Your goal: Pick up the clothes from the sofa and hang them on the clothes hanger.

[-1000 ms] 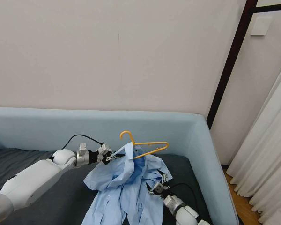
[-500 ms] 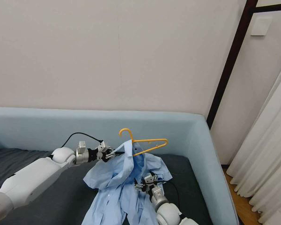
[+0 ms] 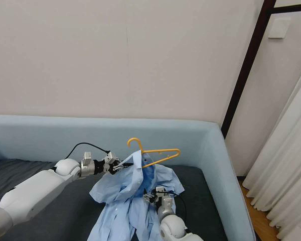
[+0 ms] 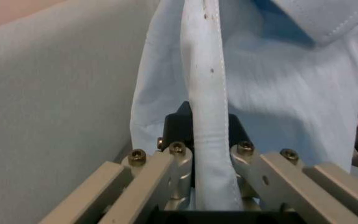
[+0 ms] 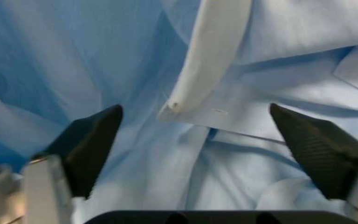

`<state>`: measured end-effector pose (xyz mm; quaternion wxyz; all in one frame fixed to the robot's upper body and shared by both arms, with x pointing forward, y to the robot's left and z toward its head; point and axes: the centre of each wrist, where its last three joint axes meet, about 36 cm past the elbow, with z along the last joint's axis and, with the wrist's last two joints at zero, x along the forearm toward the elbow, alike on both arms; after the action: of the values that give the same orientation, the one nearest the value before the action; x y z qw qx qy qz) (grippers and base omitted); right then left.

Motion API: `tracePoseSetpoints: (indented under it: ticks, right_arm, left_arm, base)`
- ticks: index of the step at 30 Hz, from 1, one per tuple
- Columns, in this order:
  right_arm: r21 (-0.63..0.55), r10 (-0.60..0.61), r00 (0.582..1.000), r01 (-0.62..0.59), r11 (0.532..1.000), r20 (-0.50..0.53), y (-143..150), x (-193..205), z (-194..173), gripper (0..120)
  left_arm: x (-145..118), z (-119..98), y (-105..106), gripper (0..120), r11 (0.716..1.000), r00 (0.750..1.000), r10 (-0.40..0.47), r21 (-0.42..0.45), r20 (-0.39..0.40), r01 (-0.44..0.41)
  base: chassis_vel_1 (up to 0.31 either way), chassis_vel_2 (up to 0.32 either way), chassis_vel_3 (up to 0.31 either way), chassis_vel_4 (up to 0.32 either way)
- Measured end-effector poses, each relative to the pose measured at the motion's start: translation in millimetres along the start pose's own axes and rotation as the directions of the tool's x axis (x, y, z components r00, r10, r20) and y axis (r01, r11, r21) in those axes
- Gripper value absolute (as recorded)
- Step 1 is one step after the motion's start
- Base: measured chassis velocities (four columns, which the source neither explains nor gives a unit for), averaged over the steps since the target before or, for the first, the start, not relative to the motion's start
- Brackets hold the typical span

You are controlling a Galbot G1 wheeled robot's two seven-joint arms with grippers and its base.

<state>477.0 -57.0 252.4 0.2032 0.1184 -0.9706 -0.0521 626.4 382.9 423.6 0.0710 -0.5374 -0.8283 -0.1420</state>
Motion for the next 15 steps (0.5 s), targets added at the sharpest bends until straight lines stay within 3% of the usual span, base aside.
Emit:
tracePoseSetpoints:
  ticks: [7, 10, 15]
  right_arm:
    - [-0.029, -0.014, 1.0, 0.015, 0.999, 0.018, 9.7, -2.2, -2.0, 68]
    - [-0.034, -0.008, 1.0, 0.008, 0.999, 0.014, 12.5, -6.9, -2.9, 51]
    - [-0.037, 0.019, 1.0, -0.019, 0.999, 0.004, 9.3, -12.3, -0.4, 34]
  left_arm:
    - [-0.2, 0.1, -0.2, 4, 1.0, 1.0, 0.0, 0.002, 0.001, 0.0]
    - [0.9, 1.8, -0.8, 4, 1.0, 1.0, -0.002, 0.005, -0.001, 0.002]
    - [2.0, 1.8, -0.2, 4, 1.0, 1.0, -0.004, 0.005, -0.001, 0.004]
  base:
    - [0.0, 0.0, 0.0, 0.0]
    - [0.0, 0.0, 0.0, 0.0]
    - [0.0, 0.0, 0.0, 0.0]
